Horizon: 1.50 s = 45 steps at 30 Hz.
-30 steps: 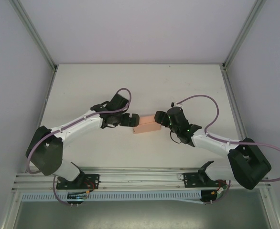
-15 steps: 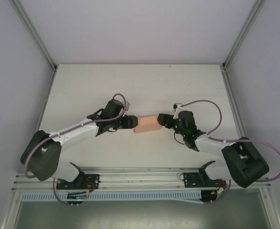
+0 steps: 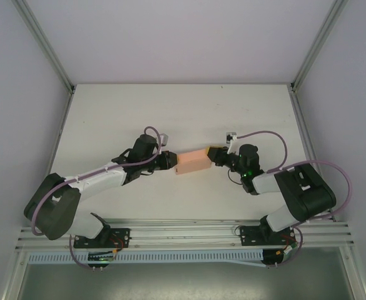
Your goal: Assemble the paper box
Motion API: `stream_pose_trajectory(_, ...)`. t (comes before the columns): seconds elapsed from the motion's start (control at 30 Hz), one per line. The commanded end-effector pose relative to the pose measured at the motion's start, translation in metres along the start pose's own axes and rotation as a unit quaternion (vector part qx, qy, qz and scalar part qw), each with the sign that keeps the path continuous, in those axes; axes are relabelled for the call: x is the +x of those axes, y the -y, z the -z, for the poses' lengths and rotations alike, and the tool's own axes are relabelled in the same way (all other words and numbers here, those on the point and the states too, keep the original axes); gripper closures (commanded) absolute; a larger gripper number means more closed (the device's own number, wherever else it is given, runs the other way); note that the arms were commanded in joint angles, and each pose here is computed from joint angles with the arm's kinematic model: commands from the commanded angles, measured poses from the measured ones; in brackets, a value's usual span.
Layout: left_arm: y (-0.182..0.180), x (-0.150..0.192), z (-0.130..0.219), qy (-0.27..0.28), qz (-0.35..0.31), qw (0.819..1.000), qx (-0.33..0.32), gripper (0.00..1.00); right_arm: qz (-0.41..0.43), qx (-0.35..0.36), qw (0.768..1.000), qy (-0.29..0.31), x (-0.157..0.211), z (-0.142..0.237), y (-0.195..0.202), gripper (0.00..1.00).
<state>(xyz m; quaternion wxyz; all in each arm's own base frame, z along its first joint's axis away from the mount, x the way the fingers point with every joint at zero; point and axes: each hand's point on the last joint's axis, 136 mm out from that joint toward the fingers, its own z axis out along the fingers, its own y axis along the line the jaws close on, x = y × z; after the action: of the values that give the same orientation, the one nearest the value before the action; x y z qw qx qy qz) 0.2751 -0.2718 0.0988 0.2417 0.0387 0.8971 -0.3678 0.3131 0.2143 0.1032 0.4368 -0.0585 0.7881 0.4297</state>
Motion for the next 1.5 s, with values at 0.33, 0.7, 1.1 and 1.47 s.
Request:
stream_pose_trajectory(0.33,-0.101,0.100,0.005,-0.149,0.052,0.973,-0.169,0.89,-0.123,0.120,0.977,-0.128,0.099,0.023,0.066,0.77)
stream_pose_trajectory(0.7,-0.023,0.010,-0.004,-0.091,-0.053,0.990,-0.092,0.48,-0.095,0.103,0.983,-0.119,0.035,0.014,0.021,0.50)
stream_pose_trajectory(1.1,0.043,-0.078,0.020,0.021,-0.152,0.986,-0.058,0.01,-0.003,0.091,0.992,-0.085,-0.048,0.008,-0.025,0.10)
stream_pose_trajectory(1.47,-0.027,-0.104,0.062,0.102,-0.076,0.975,-0.182,0.01,0.455,-0.075,0.850,-0.255,-0.011,0.020,-0.098,0.01)
